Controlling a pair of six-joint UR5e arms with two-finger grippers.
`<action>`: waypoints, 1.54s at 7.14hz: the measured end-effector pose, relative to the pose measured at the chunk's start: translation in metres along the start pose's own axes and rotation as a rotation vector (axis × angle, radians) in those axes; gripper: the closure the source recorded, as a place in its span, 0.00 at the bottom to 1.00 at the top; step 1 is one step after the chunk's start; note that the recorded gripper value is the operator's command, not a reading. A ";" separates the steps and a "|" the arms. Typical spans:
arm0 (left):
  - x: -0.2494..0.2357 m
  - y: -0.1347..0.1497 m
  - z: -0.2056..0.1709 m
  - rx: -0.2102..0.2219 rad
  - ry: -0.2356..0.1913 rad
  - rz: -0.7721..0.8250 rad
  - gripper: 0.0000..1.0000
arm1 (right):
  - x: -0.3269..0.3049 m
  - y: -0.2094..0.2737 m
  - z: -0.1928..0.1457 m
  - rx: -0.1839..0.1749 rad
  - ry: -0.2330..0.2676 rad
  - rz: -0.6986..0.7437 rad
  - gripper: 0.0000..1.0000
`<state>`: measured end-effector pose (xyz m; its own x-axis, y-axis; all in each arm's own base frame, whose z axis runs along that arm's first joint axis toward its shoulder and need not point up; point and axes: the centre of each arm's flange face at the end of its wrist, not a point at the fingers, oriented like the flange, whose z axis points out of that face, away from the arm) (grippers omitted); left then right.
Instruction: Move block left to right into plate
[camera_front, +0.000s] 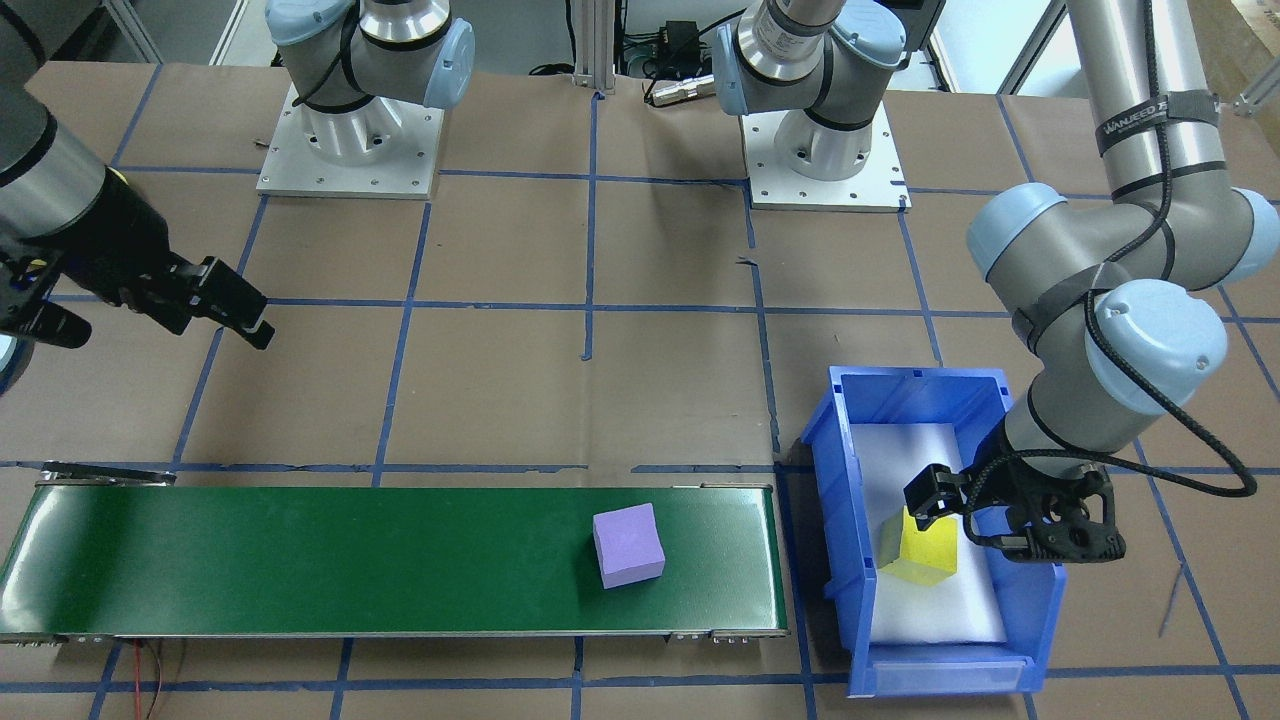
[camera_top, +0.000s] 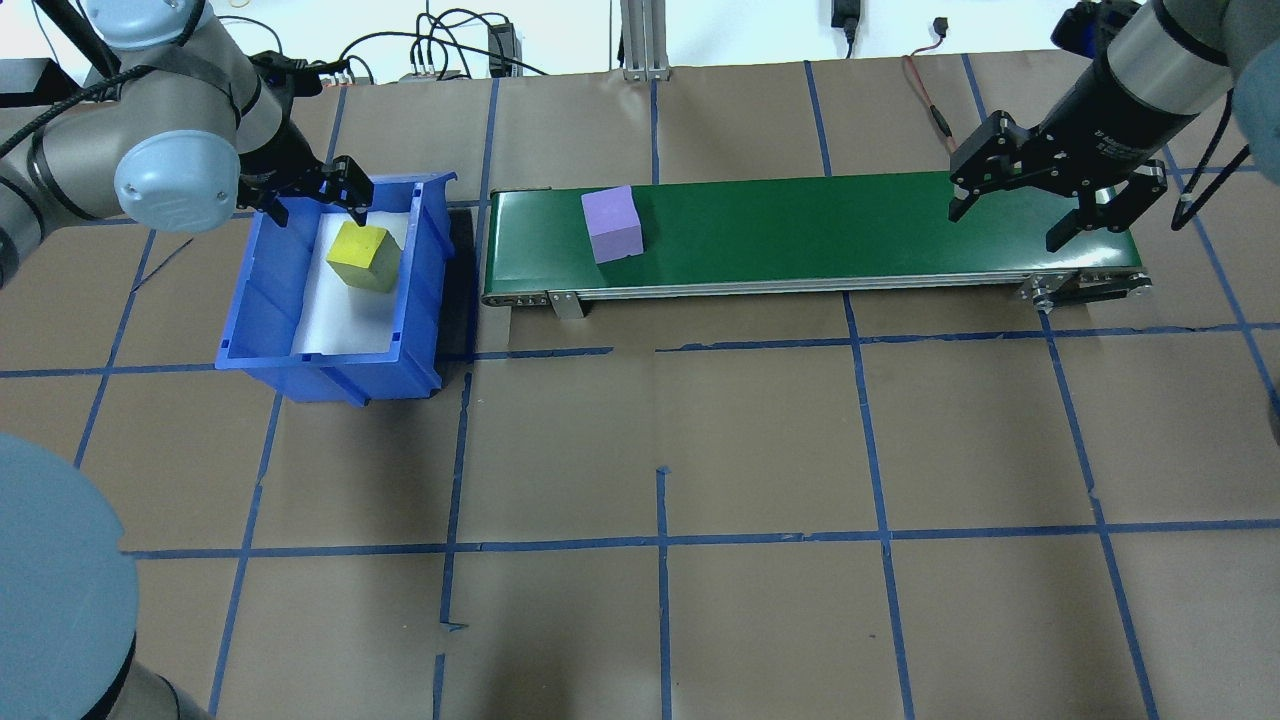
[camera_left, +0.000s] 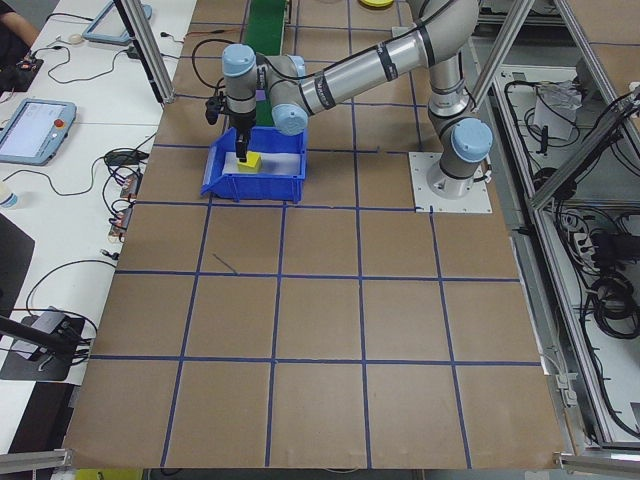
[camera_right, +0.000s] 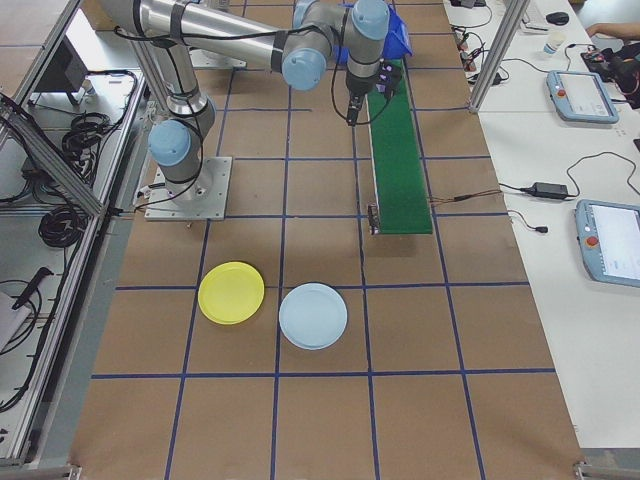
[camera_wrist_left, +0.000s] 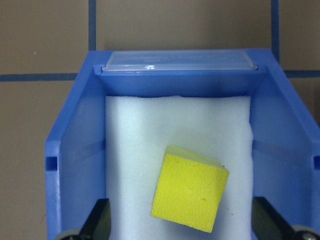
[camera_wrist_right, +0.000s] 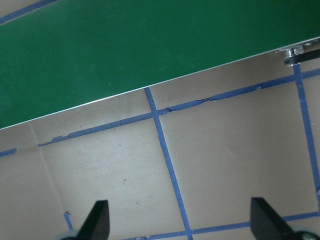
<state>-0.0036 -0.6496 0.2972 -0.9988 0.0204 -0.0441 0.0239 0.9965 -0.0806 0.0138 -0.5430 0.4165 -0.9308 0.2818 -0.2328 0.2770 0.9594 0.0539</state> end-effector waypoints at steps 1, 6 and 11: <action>0.001 0.004 0.009 -0.020 0.002 0.009 0.00 | 0.019 -0.029 0.012 0.004 -0.064 0.015 0.00; 0.002 0.005 0.037 -0.064 0.019 0.076 0.00 | 0.050 -0.089 0.052 0.050 -0.134 -0.037 0.00; 0.005 -0.003 0.055 -0.067 0.059 0.171 0.16 | 0.059 -0.106 0.082 0.059 -0.132 -0.075 0.00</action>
<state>-0.0059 -0.6566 0.2425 -0.9813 0.1922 0.0074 0.1921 0.9813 -0.0099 -0.0509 -0.6292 0.3170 -0.9110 0.2013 -0.3600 0.2249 0.9741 -0.0243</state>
